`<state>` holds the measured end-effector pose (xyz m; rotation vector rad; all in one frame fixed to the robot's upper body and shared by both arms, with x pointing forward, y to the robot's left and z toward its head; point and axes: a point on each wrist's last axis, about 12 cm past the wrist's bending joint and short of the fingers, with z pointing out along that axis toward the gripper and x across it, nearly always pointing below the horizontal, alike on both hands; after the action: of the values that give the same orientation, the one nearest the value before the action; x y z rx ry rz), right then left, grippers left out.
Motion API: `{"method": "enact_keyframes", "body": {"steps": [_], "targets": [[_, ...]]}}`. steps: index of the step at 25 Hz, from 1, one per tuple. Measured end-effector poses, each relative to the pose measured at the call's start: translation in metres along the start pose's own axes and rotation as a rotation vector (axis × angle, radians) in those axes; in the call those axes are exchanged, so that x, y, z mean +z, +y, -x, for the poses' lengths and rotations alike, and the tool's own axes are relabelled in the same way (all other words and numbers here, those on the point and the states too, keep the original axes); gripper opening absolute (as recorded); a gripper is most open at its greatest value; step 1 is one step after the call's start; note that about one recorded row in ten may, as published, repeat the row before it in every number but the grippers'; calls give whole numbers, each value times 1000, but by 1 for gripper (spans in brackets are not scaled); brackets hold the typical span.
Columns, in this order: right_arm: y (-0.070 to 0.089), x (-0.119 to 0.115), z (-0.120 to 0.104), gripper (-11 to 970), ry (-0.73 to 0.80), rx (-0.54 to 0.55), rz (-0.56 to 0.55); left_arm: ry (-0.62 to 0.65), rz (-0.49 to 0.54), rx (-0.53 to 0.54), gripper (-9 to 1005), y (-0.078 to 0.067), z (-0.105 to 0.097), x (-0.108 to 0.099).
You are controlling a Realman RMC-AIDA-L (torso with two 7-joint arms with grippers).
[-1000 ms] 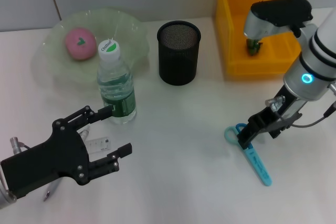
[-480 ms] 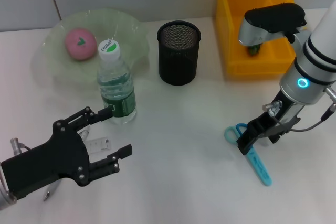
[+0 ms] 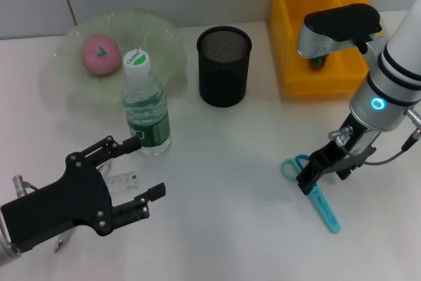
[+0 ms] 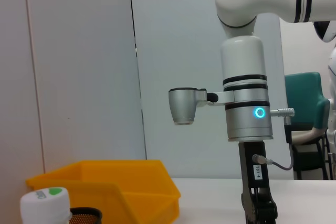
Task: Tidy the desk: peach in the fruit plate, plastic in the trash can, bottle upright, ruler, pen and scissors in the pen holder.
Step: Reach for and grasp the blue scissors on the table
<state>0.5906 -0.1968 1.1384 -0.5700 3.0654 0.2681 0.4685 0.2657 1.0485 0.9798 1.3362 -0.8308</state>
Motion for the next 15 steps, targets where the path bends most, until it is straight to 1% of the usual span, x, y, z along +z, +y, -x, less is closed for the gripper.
{"method": "enact_keyframes", "body": {"steps": [2,4,5,6,7,9,10,11,12,13,14,15], "targets": [[0,-2,0,817,-5,-3,-1,-1,2,-2,785,-1,0,-1],[-1,-10,-3,817,-26,-27,-2,-1,2,-2,785,-1,0,-1],[-3,-21,-9,816,-56,-91,-8,-1,2,-2,785,-1,0,-1],[-3,-21,-9,816,-56,-91,-8,-6,2,-2,785,-1,0,-2],[-4,-27,-12,816,-72,-139,-13,-6,2,-2,785,-1,0,-2],[-4,-40,-22,816,-108,-264,-26,-12,4,-5,785,-2,0,-3],[-3,-51,-33,816,-134,-417,-31,-12,12,-8,785,-3,0,-5],[-1,-58,-40,816,-152,-513,-31,-12,12,-8,785,-3,0,-5],[0,-62,-45,816,-161,-581,-33,-12,12,-8,785,-3,0,-5],[1,-67,-50,816,-170,-661,-39,-20,32,-14,785,-4,0,-10],[1,-67,-50,816,-170,-661,-39,-20,32,-14,785,-4,0,-10],[5,-76,-58,816,-177,-780,-57,-26,40,-19,785,-5,-1,-11]]}}
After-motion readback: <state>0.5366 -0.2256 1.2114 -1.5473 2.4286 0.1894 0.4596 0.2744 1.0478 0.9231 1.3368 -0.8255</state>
